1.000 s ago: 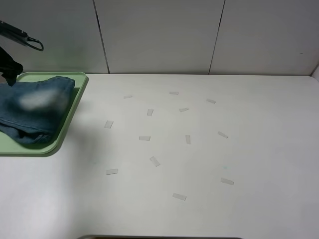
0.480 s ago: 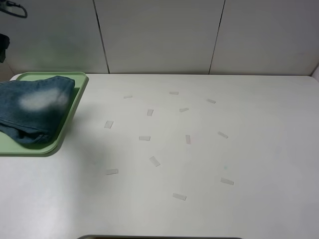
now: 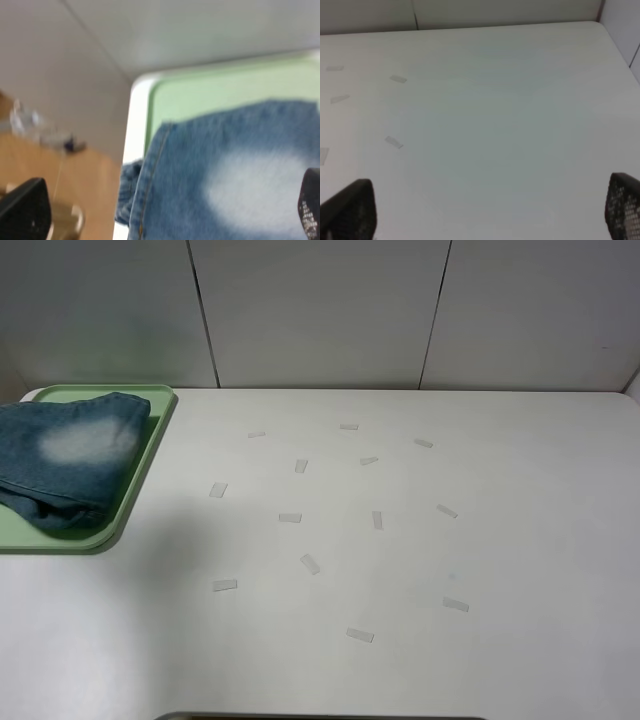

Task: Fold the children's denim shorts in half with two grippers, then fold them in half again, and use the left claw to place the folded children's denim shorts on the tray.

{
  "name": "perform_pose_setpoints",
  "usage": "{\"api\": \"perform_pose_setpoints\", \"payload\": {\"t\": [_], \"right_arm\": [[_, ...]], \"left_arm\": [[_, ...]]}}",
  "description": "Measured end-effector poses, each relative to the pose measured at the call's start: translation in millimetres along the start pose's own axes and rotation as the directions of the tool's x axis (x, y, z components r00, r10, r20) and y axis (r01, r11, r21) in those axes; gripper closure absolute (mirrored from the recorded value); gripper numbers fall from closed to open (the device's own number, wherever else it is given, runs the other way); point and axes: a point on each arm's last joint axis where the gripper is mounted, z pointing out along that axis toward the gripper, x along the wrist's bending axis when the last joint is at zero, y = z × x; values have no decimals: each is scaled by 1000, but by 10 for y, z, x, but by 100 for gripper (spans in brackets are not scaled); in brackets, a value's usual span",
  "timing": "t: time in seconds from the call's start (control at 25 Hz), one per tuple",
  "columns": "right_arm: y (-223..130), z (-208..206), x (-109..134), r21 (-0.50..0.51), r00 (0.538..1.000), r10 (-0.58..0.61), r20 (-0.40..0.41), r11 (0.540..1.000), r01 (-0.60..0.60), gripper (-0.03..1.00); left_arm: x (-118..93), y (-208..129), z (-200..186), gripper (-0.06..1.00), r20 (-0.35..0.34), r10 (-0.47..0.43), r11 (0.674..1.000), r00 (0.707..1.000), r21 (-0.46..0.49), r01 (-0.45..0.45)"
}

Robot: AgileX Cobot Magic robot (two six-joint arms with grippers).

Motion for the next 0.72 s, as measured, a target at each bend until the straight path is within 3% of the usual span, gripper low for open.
{"api": "perform_pose_setpoints", "payload": {"t": [0.2,0.4,0.72], "right_arm": [[0,0,0,0,1000,0,0,1000,0,27],[0,0,0,0,1000,0,0,1000,0,27],[0,0,0,0,1000,0,0,1000,0,27]], "left_arm": [[18,-268,-637,-5,1,-46,984,999,-170,46],[-7,-660,-1139,-5,19,-116,957,993,-265,117],[-80,-1289,-1608,-5,54,-217,955,975,-196,223]]}}
